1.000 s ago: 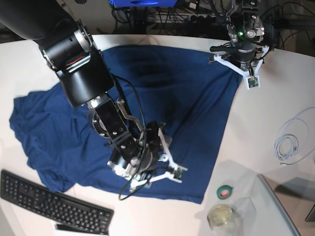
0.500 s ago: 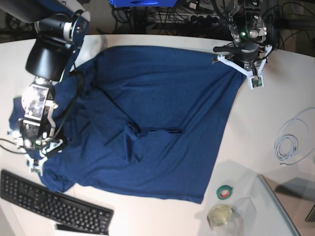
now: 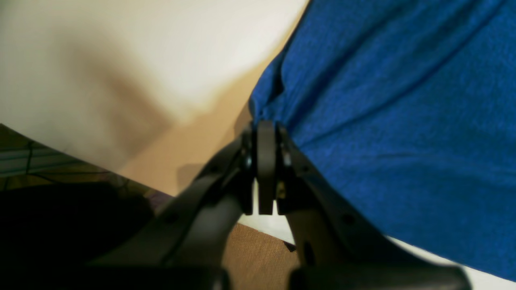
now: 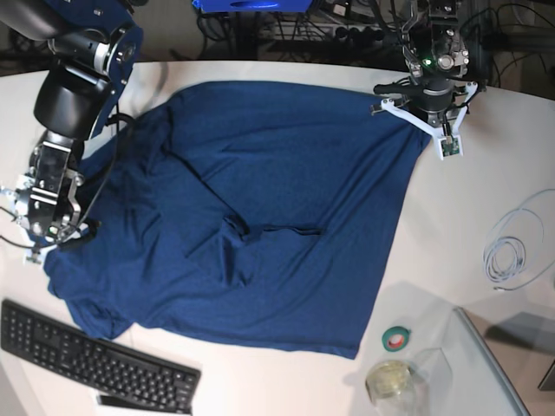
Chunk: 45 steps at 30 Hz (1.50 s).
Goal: Layout the t-shirt on the table in an organized manner, then fold the t-shirt properly
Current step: 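Grasp the shoulder corner with the right gripper and pull it outward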
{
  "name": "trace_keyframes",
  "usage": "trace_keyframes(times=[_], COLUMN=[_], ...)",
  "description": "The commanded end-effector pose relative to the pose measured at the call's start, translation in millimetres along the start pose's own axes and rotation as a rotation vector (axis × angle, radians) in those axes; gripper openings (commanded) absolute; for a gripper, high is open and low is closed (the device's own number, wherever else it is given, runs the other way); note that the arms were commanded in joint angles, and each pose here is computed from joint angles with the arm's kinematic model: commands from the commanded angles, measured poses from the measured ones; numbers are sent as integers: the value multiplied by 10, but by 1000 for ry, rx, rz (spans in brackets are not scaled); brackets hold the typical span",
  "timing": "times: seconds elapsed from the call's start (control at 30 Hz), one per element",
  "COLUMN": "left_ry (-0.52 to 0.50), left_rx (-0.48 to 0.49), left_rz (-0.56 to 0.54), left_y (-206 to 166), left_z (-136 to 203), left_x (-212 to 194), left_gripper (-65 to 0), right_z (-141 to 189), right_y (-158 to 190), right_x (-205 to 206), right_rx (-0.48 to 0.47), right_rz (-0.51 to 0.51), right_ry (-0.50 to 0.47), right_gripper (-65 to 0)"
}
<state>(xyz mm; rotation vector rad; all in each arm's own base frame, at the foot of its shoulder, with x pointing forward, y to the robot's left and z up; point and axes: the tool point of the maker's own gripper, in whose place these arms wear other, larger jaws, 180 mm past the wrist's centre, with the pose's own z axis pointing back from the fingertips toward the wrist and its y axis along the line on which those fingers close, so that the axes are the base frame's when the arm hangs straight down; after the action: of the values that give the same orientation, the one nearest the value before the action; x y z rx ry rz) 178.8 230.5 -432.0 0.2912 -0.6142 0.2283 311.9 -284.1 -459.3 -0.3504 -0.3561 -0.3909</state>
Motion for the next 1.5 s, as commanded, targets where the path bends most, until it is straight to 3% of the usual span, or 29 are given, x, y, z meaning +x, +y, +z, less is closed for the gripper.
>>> trace_keyframes(times=[0.0,0.33,0.63,0.7,0.9,1.07,1.37,1.47], left_ry=[-38,-37,-37,-37,-37,-43,-40,-45], left_rx=[8,8,9,9,10,9,13,55], left_rz=[-7,-7,-8,-8,-8,-7,-4,16], left_y=[29,30,34,34,40,40,57,230], left_z=[22,23,22,22,22,34,34,24], left_x=[98,91,93,93,93,113,104,129], left_gripper=[-650,-650,-650,-650,-650,-650,-650,-650], right_z=[81,25,-12,-22,184,304,324,283], right_y=[-45,-62,-5,-15,-260,-333,-516,-654], right_x=[194,84,13,-31,-171,-452,-907,-973], right_rx=[-16,-28,-16,-19,-62,1,-17,-17], right_rz=[-27,-35,-24,-22,-53,-65,-36,-33], right_ry=[-55,-55,-32,-22,-58,-20,36,48], right_gripper=[-293,-306,-546,-644,-648,-648,-648,-648])
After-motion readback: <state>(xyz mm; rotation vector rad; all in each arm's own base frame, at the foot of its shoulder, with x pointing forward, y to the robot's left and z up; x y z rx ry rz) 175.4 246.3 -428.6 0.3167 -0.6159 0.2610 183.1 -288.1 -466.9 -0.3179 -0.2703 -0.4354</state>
